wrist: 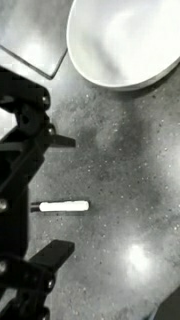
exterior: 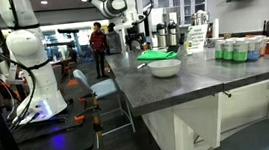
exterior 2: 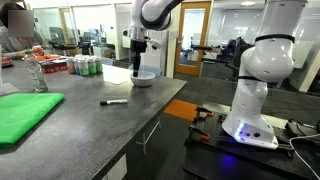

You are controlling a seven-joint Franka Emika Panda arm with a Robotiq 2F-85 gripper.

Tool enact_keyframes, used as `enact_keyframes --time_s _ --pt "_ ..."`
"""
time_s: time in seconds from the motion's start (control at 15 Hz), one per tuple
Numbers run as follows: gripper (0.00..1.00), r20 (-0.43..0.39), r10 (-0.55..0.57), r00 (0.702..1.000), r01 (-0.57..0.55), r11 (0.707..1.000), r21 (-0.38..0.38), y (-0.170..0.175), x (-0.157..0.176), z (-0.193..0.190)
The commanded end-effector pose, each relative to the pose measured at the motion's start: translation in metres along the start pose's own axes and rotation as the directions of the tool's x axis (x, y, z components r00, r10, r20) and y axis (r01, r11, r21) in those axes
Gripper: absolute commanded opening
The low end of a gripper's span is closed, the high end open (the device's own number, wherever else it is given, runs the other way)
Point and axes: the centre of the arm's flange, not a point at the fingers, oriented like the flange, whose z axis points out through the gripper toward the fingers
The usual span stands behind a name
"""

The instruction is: Pick up the marker and put it in the bowl

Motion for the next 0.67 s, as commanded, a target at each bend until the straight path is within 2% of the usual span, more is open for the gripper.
enact_keyframes --time_s 0.0,0.27,0.6 --pt "1.0 0.04 -0.109 0.993 0.108 0.994 0.017 -0.01 0.035 0.033" --pt "1.0 0.062 -0.179 0.982 0.177 0.984 0.026 -0.039 0.069 0.073" --pt "1.0 0.102 -0.207 0.973 0.204 0.978 0.039 -0.047 0.087 0.103"
